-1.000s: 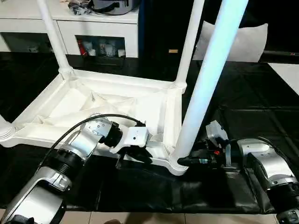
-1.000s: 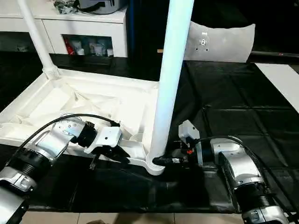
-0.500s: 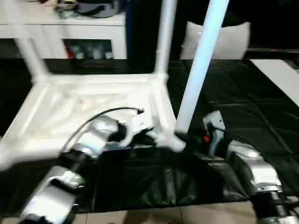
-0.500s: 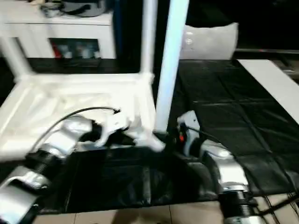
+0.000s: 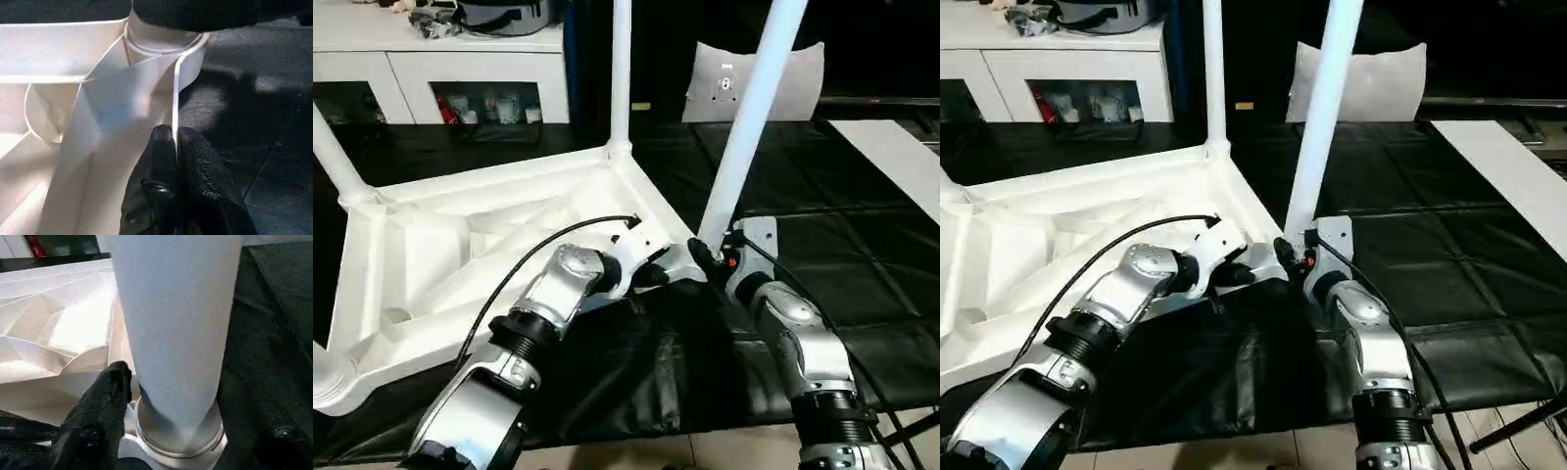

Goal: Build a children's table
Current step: Rotate leg to tighten

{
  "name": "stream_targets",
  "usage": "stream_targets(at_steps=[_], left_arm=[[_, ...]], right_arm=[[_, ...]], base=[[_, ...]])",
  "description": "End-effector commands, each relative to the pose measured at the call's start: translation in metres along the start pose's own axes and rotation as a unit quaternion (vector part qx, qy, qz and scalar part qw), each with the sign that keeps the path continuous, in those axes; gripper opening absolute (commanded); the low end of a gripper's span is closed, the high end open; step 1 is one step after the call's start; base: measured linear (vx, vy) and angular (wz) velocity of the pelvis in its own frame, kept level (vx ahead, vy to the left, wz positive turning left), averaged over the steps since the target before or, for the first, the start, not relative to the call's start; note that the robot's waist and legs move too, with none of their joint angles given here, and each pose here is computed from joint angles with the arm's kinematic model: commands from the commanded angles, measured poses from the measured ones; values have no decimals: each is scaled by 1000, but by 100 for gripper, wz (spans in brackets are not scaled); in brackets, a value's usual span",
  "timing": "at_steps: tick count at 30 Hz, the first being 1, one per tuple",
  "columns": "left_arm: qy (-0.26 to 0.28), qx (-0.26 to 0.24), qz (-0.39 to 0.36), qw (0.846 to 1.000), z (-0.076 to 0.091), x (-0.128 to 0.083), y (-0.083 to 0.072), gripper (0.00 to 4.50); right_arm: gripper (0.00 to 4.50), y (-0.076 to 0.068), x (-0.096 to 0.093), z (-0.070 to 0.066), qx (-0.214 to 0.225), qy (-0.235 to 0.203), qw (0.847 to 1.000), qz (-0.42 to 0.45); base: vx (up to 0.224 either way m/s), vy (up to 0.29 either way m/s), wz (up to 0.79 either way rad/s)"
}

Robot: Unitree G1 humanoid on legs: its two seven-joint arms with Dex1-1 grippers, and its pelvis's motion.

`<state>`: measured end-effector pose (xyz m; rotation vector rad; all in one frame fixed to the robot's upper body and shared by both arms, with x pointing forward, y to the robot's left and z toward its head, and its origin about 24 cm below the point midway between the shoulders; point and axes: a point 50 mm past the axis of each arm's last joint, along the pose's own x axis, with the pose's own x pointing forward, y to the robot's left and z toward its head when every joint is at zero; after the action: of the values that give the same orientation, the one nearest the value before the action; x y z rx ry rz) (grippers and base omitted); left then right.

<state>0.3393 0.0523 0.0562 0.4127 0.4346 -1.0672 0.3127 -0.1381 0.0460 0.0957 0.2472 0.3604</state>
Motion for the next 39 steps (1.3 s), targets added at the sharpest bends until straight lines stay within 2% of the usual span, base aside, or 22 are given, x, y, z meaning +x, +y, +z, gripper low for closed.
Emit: stream_targets(at_steps=[1,6,9,12,13,16,19,24,27,28,32,33,34,39], left_arm=[[-27,35,3,999,18,-1,3,0],[-9,56,-14,998,2,-12,8,0],[-6,66,-22,998,-1,-15,9,0],[-2,73,-31,997,-3,-17,10,0],[2,80,-42,996,-5,-19,10,0],[7,92,-61,994,-7,-21,9,0],[11,109,-90,990,-10,-24,7,0],[18,126,-117,985,-14,-28,5,0],[10,141,-93,986,-11,-28,9,0],[-8,114,-79,990,-7,-27,11,0],[-49,54,-91,993,1,-28,7,0],[-62,35,-83,994,3,-30,6,43],[-62,35,-83,994,3,-30,6,54],[-60,7,-69,996,-12,-45,2,78]], right_arm=[[315,6,-1,-4,0,2,999,33],[370,-28,-29,8,-42,-23,994,96],[395,-40,-44,11,-60,-20,989,134],[414,-46,-54,12,-76,-12,985,157],[428,-51,-63,12,-90,-2,979,181],[448,-55,-71,13,-102,9,972,212],[448,-56,-76,14,-113,13,964,240],[448,-48,-80,13,-123,29,951,284],[448,-26,-83,15,-84,31,932,351],[448,-15,-84,19,-58,22,924,376],[448,-7,-82,27,-39,1,922,386],[450,-3,-81,34,-24,-20,922,387],[450,-3,-81,34,-24,-20,922,387],[450,14,-79,55,5,-76,915,395]], base=[[0,0,0],[0,0,0],[0,0,0],[0,0,0],[0,0,0],[0,0,0],[0,0,0],[0,0,0],[0,0,0],[0,0,0],[0,0,0],[0,0,0],[0,0,0],[0,0,0]])
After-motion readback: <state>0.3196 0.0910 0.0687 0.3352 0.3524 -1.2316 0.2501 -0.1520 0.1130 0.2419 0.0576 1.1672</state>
